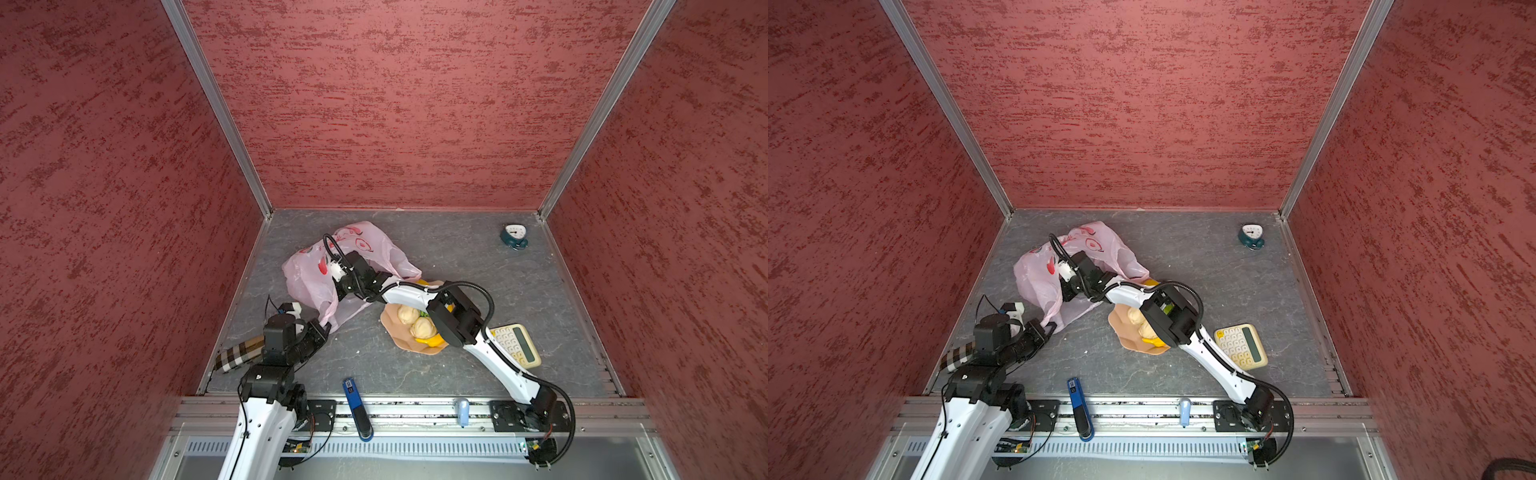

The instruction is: Take the fake fruits out of the plastic bag

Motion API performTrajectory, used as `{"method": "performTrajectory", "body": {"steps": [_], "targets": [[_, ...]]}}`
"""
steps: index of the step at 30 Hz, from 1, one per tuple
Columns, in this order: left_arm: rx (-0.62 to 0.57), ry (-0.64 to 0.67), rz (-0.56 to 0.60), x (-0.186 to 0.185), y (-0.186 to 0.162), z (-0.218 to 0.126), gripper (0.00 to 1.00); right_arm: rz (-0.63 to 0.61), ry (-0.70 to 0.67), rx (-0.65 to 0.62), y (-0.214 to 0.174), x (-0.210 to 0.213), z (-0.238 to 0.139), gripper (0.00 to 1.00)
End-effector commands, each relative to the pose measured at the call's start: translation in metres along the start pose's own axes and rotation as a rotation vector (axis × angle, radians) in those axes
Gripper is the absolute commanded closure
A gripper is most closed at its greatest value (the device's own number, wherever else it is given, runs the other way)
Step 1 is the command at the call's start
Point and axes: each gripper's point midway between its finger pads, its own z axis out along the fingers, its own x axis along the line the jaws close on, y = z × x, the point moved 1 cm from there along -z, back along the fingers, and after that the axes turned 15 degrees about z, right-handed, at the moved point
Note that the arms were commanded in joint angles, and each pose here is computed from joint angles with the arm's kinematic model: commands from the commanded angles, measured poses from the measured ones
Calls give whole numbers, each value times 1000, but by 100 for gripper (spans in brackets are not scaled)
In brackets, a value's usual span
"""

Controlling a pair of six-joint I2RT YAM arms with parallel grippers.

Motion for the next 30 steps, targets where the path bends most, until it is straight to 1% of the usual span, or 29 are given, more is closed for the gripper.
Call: {"method": "performTrajectory", "body": {"steps": [1, 10, 17, 24, 25, 30], "targets": [[5, -5, -10, 1, -3, 0, 94, -10, 0, -6, 0, 1, 5, 50], [18, 63, -42, 12, -7, -7, 94, -18, 16, -31, 5, 7, -1, 58], [-29, 181, -95, 26, -1, -19, 95, -21, 14, -37, 3, 6, -2, 61], [-70, 237, -99, 29, 10, -29, 95, -29, 23, -45, 4, 9, -5, 61], [-68, 237, -101, 29, 9, -29, 95, -31, 30, -45, 5, 10, -6, 60], [-56, 231, -106, 30, 6, -26, 95, -41, 67, -46, 7, 20, -9, 45]]}}
